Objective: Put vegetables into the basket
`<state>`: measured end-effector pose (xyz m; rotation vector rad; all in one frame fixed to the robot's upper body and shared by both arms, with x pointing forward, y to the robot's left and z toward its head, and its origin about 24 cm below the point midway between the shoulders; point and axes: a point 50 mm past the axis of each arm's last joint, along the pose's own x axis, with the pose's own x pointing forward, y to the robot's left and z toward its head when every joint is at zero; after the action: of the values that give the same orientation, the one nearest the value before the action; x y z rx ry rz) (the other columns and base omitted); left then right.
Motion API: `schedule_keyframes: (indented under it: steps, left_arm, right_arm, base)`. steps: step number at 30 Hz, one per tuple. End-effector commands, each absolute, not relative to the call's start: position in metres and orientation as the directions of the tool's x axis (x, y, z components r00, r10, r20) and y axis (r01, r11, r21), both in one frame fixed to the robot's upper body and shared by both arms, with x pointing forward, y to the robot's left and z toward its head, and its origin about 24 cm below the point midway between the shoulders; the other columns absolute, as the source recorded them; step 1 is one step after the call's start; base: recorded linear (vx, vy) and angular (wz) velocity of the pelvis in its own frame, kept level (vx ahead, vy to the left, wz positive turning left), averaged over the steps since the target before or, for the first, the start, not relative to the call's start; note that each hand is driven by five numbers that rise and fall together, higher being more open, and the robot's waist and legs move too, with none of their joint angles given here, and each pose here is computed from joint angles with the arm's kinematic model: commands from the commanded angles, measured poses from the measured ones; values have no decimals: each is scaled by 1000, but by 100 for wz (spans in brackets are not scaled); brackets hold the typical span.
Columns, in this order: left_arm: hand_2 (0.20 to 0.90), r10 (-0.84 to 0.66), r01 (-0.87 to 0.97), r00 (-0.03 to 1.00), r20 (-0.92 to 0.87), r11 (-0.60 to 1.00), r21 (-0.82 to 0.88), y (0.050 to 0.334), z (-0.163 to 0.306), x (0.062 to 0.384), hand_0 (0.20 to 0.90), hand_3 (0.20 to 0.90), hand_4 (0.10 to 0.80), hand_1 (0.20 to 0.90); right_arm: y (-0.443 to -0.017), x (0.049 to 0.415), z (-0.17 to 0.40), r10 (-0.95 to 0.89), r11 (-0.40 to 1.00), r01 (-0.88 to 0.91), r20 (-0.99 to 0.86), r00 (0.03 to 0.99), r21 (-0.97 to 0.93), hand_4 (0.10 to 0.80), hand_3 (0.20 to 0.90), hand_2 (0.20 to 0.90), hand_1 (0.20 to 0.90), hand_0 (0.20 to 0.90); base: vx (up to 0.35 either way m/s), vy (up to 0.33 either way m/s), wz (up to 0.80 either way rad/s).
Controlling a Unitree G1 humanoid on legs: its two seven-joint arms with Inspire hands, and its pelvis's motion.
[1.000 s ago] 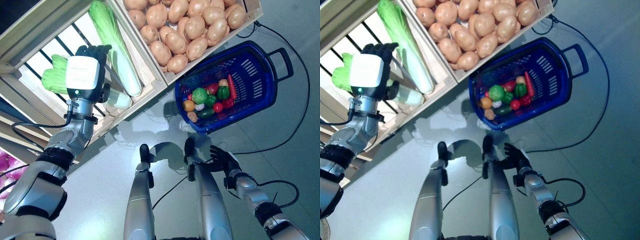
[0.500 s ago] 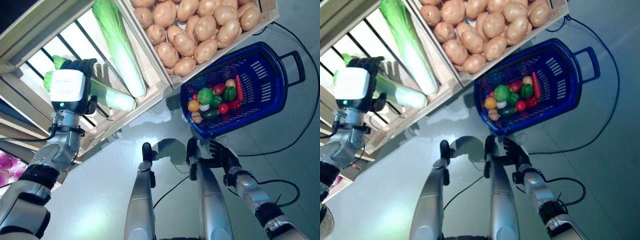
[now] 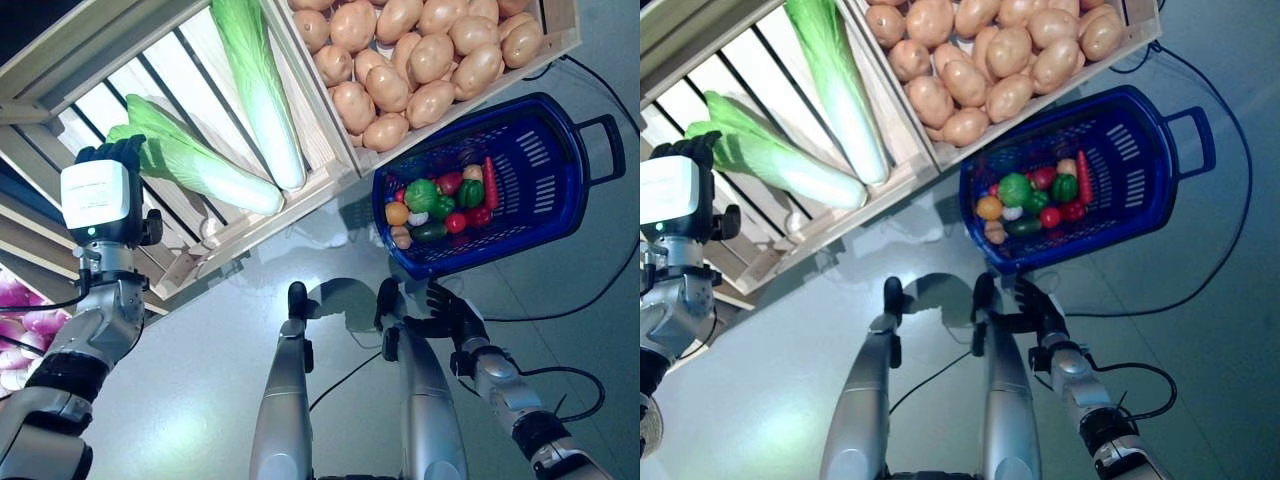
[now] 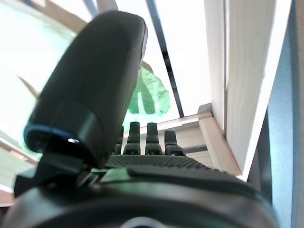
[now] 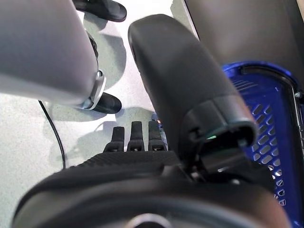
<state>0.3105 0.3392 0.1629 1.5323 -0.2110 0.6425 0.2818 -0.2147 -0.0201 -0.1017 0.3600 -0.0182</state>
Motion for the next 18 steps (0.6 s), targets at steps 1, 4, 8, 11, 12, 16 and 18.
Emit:
schedule_keyframes:
  steps: [1,4,8,11,12,16,18]
  left_arm:
    - [900,291,-598,684,669,-302,742,371,217,298,900,900,800,900]
    - [900,268,-614,653,708,-359,702,374,225,300,900,900,800,900]
    - [900,194,-660,609,769,-414,627,370,242,303,900,900,800,900]
    - [900,143,-701,567,811,-434,566,365,256,307,900,900,800,900]
    - [900,130,-711,555,822,-438,550,364,260,308,900,900,800,900]
    - [900,111,-733,526,843,-444,516,362,269,312,900,900,800,900]
    - [900,112,-733,526,843,-443,516,362,270,313,900,900,800,900]
  right_arm:
    - [-233,275,-4,-93,993,71,-247,965,-97,800,900,900,900,900]
    - [-234,275,-3,-83,993,62,-235,968,-98,800,900,900,900,900]
    - [-231,278,1,-69,994,48,-219,973,-99,800,900,900,900,900]
    - [-226,281,4,-53,994,31,-208,977,-104,800,900,900,900,900]
    - [-226,282,4,-50,994,29,-205,977,-104,800,900,900,900,900]
    - [-225,285,6,-49,994,29,-197,979,-104,800,900,900,900,900]
    - [-224,286,6,-45,994,25,-193,980,-106,800,900,900,900,900]
  base:
    - [-13,20,-3]
    - [0,0,0]
    - [0,0,0]
    - [-10,9,0]
    - [0,0,0]
    - [-9,10,-2]
    - [-15,20,-4]
